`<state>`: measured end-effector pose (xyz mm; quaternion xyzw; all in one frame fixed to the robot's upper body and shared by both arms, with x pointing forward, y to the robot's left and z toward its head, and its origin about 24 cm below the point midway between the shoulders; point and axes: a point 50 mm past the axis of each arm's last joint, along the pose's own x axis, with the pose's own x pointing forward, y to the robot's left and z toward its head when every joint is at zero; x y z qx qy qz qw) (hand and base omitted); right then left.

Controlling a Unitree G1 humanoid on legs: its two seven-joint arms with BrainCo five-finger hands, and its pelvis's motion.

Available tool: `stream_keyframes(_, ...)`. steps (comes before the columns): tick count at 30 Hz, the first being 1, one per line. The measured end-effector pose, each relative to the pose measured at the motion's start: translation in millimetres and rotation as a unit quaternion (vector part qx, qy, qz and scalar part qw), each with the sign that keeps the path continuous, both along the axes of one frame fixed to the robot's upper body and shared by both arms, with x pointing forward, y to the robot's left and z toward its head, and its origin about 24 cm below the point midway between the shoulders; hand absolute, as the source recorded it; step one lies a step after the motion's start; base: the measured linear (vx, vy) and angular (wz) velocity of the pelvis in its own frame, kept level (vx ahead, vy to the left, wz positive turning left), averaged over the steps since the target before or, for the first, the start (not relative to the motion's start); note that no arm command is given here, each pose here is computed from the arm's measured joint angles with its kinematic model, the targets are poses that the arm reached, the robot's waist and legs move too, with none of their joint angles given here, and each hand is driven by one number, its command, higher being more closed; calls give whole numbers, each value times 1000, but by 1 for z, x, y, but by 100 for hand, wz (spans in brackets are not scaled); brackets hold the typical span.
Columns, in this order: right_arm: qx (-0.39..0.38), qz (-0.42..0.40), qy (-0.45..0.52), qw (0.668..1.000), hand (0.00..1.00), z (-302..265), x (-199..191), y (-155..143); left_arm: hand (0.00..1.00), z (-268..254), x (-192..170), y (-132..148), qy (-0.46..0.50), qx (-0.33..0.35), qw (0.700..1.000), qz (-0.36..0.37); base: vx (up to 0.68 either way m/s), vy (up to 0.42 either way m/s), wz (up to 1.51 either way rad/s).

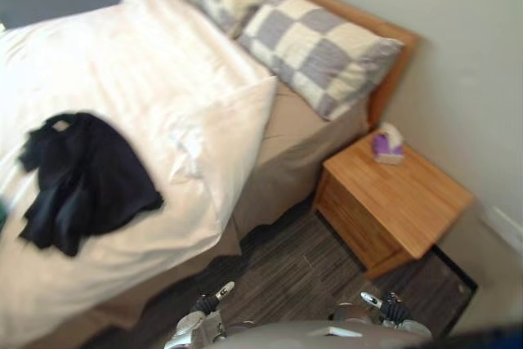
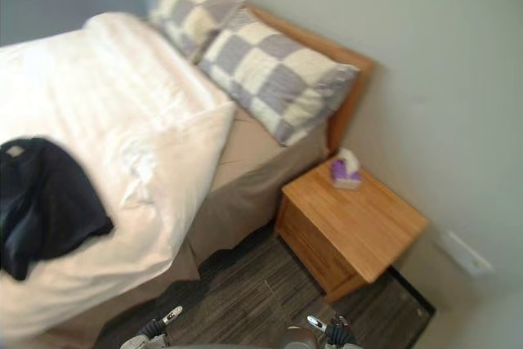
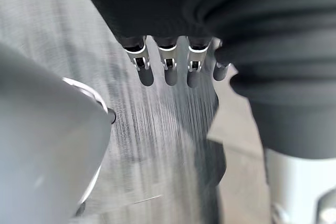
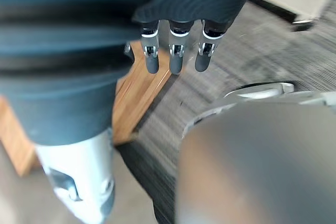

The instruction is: Tidy the bed and pick cloth on bed and put in laundry

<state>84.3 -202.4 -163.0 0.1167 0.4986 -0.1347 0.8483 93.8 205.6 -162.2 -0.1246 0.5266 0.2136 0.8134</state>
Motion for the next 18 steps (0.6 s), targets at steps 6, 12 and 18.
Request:
stream_keyframes(6,24,27,-28,999,0,4,19,6,0,-2,-12,-10,-17,4,999,44,198,-208,66)
stream_keyframes(12,40,43,-37,998,0,4,16,21,0,6,-2,-3,-73,20,994,78,71,-58,71)
stream_keyframes(18,64,43,-35,996,0,2,15,32,0,6,-10,7,-60,39,997,25,43,103,14)
